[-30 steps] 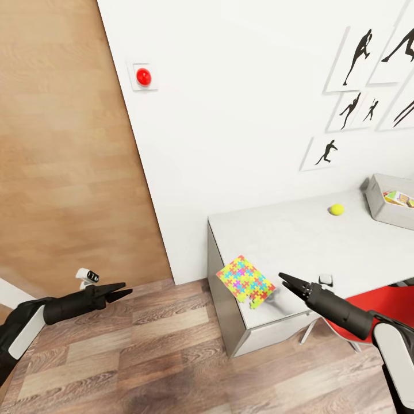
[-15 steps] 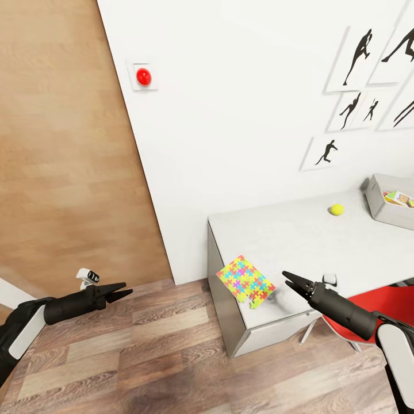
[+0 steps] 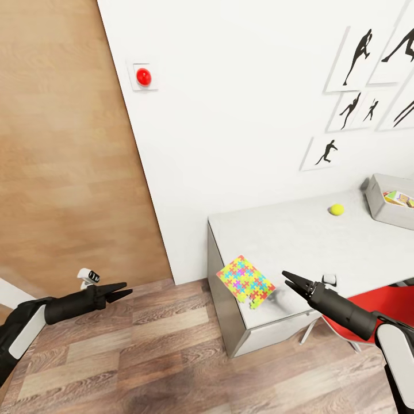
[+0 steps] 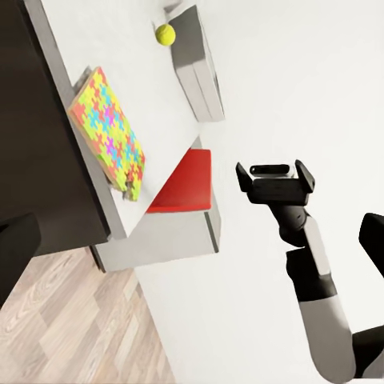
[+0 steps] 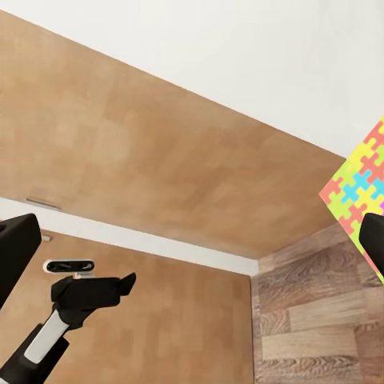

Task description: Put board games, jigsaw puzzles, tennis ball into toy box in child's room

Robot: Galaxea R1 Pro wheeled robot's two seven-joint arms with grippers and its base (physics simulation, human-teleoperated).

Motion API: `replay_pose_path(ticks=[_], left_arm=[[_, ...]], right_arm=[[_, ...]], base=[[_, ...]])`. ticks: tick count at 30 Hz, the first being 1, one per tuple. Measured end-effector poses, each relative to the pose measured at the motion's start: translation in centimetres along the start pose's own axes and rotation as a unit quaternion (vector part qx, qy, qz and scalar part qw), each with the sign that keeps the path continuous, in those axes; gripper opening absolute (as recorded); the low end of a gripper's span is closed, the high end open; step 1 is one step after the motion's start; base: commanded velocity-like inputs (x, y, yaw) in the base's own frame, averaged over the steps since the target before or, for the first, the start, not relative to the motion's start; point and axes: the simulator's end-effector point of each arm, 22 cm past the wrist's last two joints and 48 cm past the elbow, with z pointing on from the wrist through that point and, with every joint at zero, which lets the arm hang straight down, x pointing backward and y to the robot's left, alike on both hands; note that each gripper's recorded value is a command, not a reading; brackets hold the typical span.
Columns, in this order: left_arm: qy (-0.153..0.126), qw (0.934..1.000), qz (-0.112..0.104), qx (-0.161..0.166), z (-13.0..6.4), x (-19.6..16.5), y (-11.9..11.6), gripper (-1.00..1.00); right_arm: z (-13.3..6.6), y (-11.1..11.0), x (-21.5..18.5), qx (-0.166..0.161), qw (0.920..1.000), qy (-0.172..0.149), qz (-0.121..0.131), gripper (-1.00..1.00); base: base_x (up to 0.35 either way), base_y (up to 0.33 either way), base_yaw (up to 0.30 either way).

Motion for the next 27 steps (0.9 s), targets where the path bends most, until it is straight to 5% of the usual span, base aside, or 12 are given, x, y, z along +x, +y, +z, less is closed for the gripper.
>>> replay_pose_path(ticks=[27], left_arm=[[-0.001, 0.9999, 0.010, 0.004, -0.1, -0.3, -1.0, 1.00]], right_arm=[[0.8, 1.6, 0.5, -0.019, 0.9998, -0.005, 0.005, 1.00]], base=[[0.137, -0.024, -0.115]])
